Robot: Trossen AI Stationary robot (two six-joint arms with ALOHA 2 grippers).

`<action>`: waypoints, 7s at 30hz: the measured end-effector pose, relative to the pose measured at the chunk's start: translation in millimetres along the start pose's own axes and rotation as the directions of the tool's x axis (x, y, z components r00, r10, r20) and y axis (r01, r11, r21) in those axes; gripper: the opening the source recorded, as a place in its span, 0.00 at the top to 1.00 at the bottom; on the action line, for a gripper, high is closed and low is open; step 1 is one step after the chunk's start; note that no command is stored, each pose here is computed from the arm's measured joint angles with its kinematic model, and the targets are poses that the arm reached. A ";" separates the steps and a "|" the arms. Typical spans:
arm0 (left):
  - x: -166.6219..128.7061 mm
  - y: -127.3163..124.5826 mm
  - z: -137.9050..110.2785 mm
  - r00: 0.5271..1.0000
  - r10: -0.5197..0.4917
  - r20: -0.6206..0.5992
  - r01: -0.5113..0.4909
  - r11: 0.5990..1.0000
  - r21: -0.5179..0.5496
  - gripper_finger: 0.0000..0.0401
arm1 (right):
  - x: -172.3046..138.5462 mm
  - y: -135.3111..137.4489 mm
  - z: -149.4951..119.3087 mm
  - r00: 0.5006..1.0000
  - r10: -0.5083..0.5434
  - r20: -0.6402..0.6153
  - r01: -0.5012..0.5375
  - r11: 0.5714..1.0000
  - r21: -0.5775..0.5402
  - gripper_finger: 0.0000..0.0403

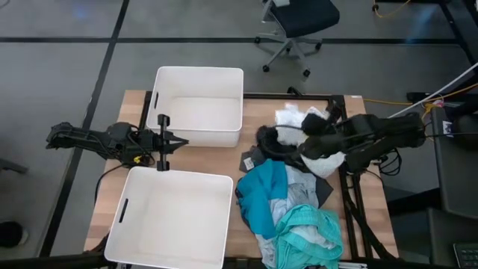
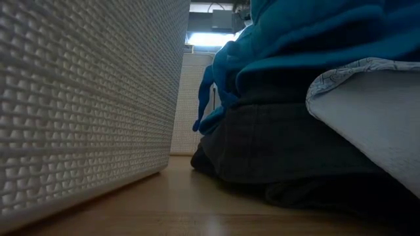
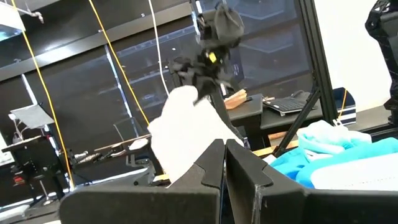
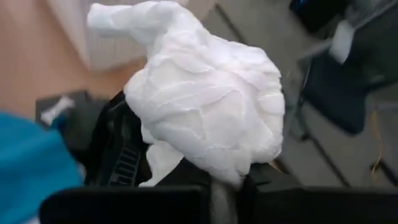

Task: Sort clothes
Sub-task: Put the white dress into the top laundry organizer

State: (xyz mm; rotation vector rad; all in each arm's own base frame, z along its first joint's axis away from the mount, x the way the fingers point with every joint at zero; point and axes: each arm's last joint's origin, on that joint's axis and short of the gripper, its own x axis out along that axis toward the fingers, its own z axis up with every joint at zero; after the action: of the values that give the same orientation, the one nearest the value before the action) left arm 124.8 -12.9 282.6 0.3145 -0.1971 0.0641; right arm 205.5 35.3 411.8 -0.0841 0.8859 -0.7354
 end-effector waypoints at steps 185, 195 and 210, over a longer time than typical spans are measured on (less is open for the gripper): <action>0.0 -0.1 -0.3 1.000 0.000 -0.001 0.000 0.994 0.105 0.99 | 195.1 5.5 127.2 0.620 0.416 0.665 -0.336 0.907 -0.254 0.96; 0.1 -0.2 -0.5 1.000 -0.001 -0.003 0.001 0.994 0.107 0.99 | 221.9 21.2 116.7 0.705 0.470 0.530 -0.393 0.882 -0.260 0.62; 0.1 -0.2 -0.6 1.000 -0.001 -0.004 0.001 0.992 0.127 0.99 | 90.5 -17.3 75.5 0.876 0.470 0.103 -0.443 0.872 -0.211 0.34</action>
State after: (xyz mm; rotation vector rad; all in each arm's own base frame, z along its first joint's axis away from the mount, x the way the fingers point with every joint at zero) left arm 125.0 -12.9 282.0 0.4418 -0.1892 0.0766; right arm 288.0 -50.4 405.7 -0.0852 0.7839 -0.1973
